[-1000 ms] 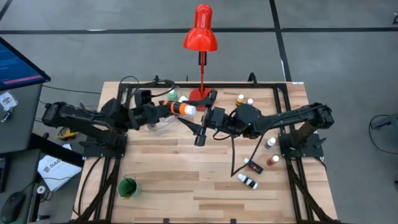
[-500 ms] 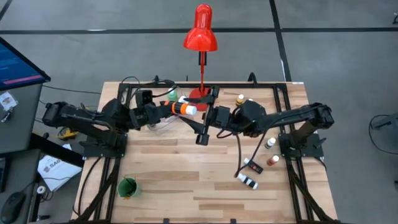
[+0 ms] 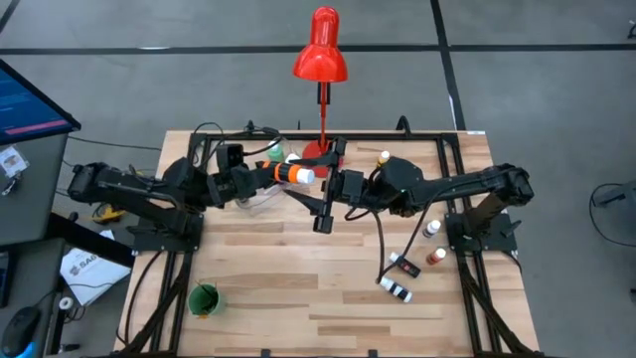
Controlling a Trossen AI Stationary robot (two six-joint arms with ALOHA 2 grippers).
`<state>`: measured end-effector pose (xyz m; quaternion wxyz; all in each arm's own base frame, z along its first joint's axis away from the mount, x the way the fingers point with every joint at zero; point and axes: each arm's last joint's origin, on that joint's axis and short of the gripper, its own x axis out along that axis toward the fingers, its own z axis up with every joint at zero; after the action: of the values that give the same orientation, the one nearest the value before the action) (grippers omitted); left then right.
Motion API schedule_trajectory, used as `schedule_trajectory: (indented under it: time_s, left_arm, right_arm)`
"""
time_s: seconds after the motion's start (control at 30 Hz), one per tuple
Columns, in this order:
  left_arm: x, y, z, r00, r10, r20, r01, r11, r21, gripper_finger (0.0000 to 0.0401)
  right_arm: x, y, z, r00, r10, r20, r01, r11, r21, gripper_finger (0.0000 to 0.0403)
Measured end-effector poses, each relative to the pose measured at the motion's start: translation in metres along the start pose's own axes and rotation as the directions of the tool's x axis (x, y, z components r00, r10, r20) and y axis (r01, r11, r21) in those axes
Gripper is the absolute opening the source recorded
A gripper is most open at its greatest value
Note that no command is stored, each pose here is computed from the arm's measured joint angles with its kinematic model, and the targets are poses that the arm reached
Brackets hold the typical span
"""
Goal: Pick & Place Paint Supplies
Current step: Put the orange paint bottle into the transparent bin
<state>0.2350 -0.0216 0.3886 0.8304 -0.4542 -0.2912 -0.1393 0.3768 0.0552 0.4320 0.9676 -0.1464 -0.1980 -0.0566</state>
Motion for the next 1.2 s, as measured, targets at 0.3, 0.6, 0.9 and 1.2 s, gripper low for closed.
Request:
schedule_trajectory:
  time_s: [0.3,0.6,0.9,1.2]
  left_arm:
    - [0.0,0.0,0.0,1.0,0.001,0.002,-0.001,1.0,0.0,0.0131]
    - [0.0,0.0,0.0,1.0,0.0,0.003,0.0,1.0,0.0,0.0131]
    - [0.0,0.0,0.0,1.0,0.0,0.0,0.0,1.0,0.0,0.0153]
    - [0.0,0.003,-0.006,0.99,-0.03,-0.136,0.03,1.0,0.003,0.021]
  right_arm:
    - [0.001,-0.002,-0.001,1.0,0.015,0.004,-0.015,1.0,-0.004,0.0205]
    - [0.001,-0.006,-0.003,1.0,0.006,-0.002,-0.006,0.999,-0.051,0.0153]
    - [0.001,-0.005,-0.004,1.0,0.01,-0.016,-0.011,0.999,-0.053,0.0145]
    - [-0.014,-0.011,0.013,0.99,0.068,-0.125,-0.067,0.998,0.01,0.0133]
